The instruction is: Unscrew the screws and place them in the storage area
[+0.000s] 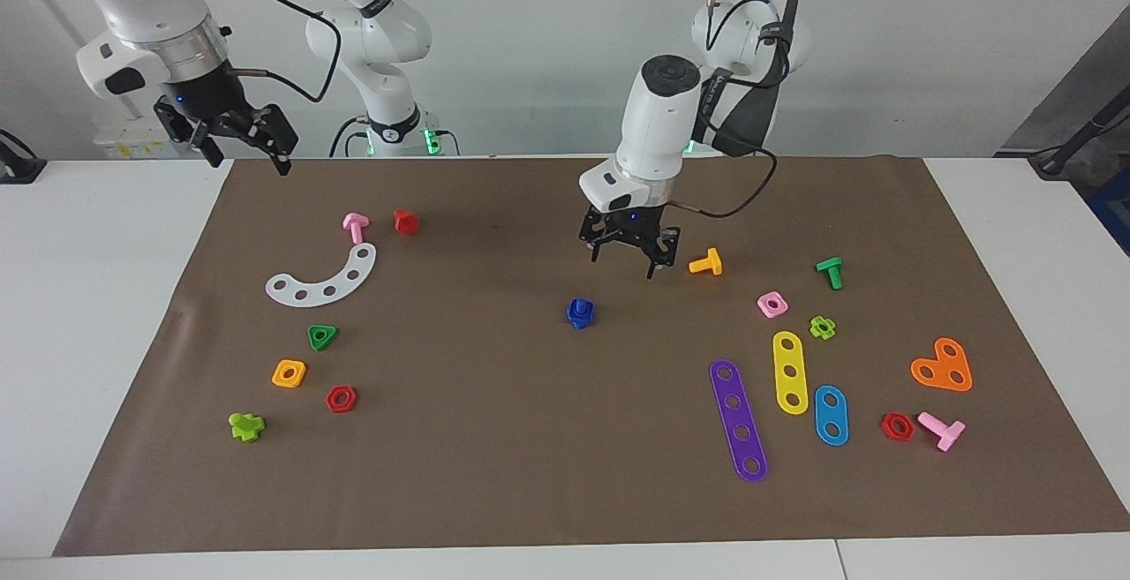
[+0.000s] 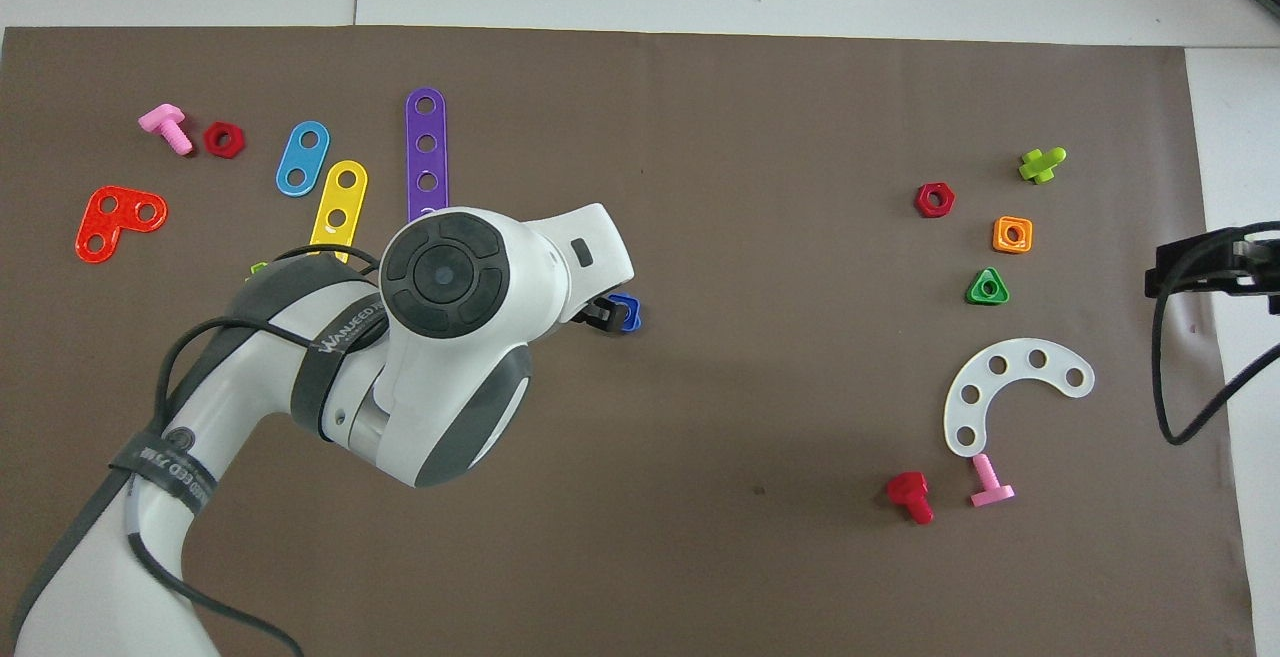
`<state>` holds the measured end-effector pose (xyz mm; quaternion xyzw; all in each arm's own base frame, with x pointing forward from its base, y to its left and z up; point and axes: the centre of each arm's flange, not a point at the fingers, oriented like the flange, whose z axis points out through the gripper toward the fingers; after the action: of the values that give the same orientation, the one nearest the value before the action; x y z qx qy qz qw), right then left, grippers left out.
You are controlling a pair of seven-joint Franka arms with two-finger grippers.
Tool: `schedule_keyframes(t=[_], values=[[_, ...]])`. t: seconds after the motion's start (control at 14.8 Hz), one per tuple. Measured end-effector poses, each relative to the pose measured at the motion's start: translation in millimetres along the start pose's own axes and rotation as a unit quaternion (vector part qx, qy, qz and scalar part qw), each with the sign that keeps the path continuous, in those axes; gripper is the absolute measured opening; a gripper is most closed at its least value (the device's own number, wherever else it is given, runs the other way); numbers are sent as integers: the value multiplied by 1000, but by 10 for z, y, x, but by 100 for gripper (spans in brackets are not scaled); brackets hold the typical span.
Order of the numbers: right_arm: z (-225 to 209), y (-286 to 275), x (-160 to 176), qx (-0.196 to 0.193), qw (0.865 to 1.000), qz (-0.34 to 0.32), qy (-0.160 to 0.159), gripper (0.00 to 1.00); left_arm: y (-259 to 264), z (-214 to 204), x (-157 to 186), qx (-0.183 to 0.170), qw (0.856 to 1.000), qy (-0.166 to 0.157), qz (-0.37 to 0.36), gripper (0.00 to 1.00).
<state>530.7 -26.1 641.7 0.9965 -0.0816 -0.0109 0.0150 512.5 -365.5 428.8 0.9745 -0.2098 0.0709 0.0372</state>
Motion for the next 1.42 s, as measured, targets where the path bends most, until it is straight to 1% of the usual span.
schedule_keyframes(t=[0.34, 0.47, 0.74, 1.01, 1.08, 1.15, 1.42], values=[[0, 0, 0, 0, 1000, 0, 0, 100, 330, 549, 96, -1, 1000, -17, -17, 100], [0, 0, 0, 0, 1000, 0, 0, 100, 387, 697, 137, -1, 1000, -19, -22, 100], [0, 0, 0, 0, 1000, 0, 0, 100, 424, 896, 142, -1, 999, -22, -35, 99], [0, 0, 0, 0, 1000, 0, 0, 100, 456, 1041, 120, 0, 999, -24, -39, 95], [0, 0, 0, 0, 1000, 0, 0, 100, 450, 1068, 105, 0, 999, -26, -40, 87], [0, 0, 0, 0, 1000, 0, 0, 100, 443, 1102, 84, 1, 999, -27, -40, 85], [0, 0, 0, 0, 1000, 0, 0, 100, 430, 1194, 39, 1, 999, -28, -40, 85]])
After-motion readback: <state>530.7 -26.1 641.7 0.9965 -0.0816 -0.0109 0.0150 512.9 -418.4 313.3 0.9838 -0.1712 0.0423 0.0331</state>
